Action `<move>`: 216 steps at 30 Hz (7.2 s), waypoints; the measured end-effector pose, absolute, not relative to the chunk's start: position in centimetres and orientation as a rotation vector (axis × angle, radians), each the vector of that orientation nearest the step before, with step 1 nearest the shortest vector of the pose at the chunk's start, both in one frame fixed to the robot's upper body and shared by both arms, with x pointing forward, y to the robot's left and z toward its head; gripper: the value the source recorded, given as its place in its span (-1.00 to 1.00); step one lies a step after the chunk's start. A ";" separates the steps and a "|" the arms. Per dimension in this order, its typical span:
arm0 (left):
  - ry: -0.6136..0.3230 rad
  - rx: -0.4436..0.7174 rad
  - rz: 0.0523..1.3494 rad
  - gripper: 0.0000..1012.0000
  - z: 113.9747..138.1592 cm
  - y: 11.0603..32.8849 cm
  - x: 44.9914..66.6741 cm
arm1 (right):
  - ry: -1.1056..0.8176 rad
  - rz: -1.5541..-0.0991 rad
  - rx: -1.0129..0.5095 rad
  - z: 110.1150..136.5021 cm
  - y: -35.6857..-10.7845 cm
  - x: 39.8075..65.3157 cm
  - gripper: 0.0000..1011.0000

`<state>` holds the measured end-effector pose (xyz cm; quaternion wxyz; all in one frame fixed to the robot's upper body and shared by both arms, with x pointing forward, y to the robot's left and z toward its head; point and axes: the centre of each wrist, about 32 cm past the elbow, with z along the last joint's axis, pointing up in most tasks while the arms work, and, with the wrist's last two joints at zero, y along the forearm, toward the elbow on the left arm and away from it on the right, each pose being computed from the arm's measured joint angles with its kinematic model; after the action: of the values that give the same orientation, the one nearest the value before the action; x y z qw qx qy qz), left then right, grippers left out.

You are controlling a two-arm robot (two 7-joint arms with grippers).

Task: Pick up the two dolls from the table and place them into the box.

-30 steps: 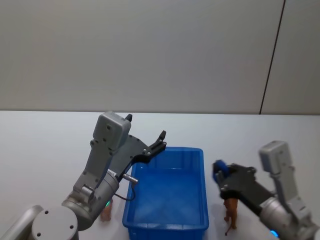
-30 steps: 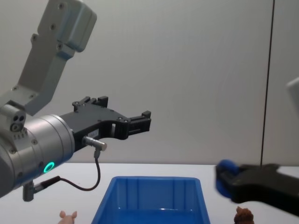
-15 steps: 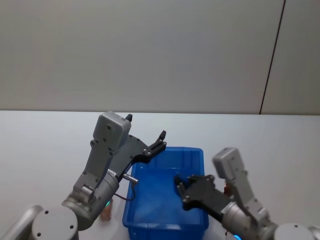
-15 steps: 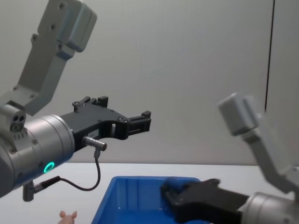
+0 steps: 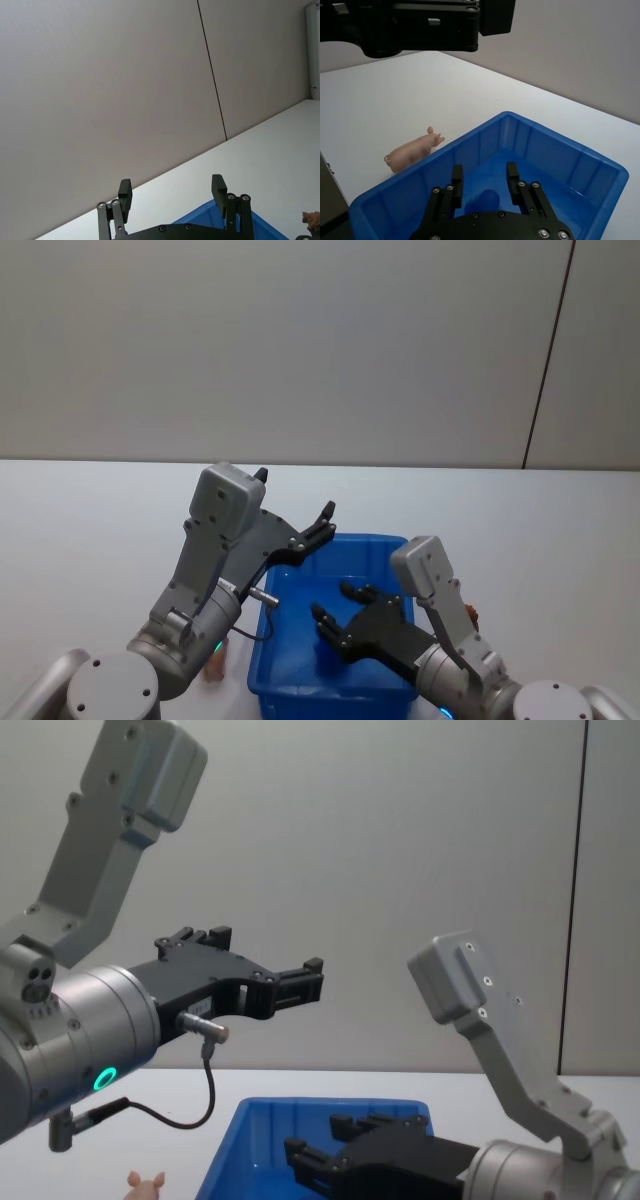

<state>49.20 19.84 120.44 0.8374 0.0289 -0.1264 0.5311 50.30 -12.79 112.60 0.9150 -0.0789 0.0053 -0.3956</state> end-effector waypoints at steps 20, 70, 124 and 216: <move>-0.268 0.061 1.124 0.98 120.4 19.8 49.2 | 0.034 -1.006 -0.124 114.1 -14.8 47.9 0.98; -0.268 0.061 1.124 0.98 120.4 19.8 49.2 | 0.114 -1.378 -0.312 112.0 -15.5 41.7 0.98; -0.268 0.061 1.124 0.98 120.4 19.8 49.2 | 0.110 -1.350 -0.260 112.9 -13.6 44.0 -0.45; -0.259 0.061 1.129 0.98 120.3 19.9 49.1 | 0.021 -1.495 -0.178 114.6 -17.9 43.6 0.98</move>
<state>49.10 19.92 120.35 0.8365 0.0286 -0.1223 0.5334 43.62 -17.90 114.62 0.7297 -0.0809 0.0096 -0.6789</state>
